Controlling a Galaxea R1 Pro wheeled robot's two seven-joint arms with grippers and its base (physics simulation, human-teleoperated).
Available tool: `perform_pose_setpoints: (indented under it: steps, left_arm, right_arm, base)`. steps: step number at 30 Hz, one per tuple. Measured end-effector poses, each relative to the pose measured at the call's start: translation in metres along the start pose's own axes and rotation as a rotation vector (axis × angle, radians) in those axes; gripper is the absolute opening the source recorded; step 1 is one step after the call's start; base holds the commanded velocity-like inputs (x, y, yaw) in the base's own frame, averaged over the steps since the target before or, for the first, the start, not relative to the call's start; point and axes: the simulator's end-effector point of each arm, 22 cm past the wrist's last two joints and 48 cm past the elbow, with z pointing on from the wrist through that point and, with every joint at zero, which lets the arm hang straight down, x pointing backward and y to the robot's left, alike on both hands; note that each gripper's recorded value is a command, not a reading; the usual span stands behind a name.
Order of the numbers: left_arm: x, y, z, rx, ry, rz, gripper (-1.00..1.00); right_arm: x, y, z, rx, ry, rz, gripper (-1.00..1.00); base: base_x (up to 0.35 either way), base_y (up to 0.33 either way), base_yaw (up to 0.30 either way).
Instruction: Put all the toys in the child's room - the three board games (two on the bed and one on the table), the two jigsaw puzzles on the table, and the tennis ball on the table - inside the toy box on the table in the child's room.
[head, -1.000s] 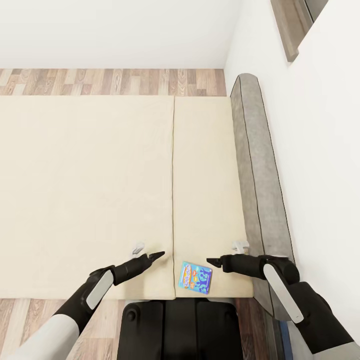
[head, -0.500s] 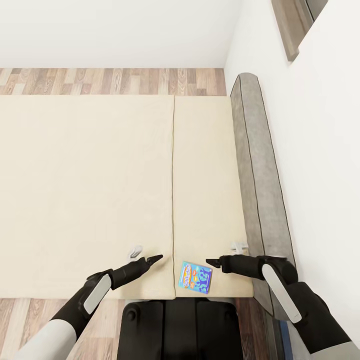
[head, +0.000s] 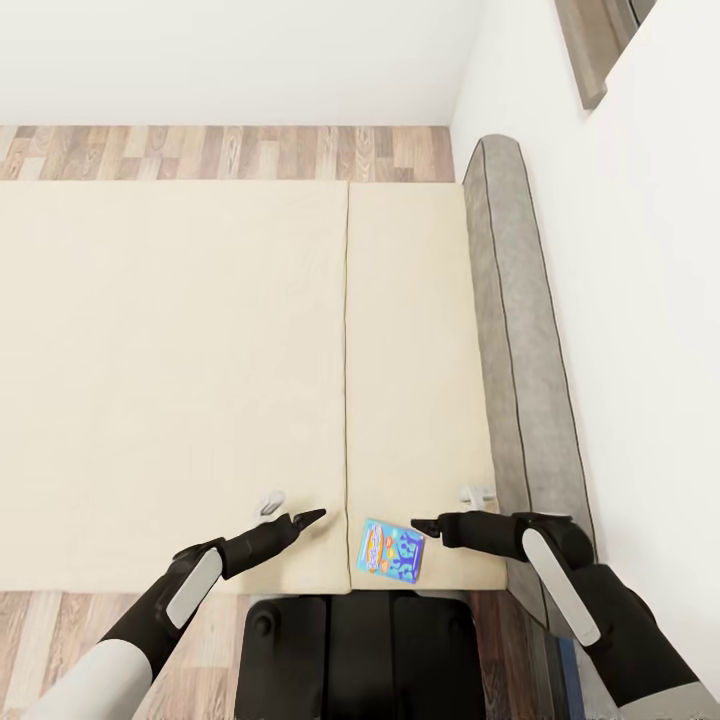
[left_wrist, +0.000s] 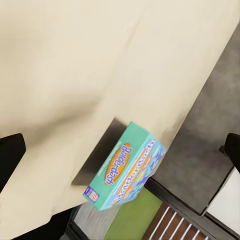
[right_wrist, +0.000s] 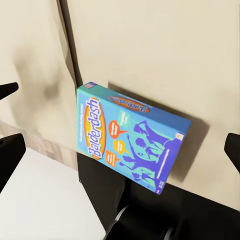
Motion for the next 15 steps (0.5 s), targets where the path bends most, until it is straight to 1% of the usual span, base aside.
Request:
perform_pose_setpoints:
  steps: [4,10,15]
  left_arm:
    - [0.002,0.002,0.001,-0.001,0.003,-0.004,1.00]
    - [0.002,-0.006,0.008,0.017,0.006,0.001,1.00]
    - [0.002,-0.007,0.011,0.022,0.009,0.002,1.00]
  right_arm:
    - [0.003,-0.003,0.003,0.001,0.008,0.008,1.00]
    - [0.005,-0.007,0.006,0.002,0.017,0.016,1.00]
    - [0.008,-0.010,0.009,0.003,0.023,0.022,1.00]
  base:
    - [0.000,0.000,0.000]
    - [0.000,0.000,0.000]
    - [0.000,0.000,0.000]
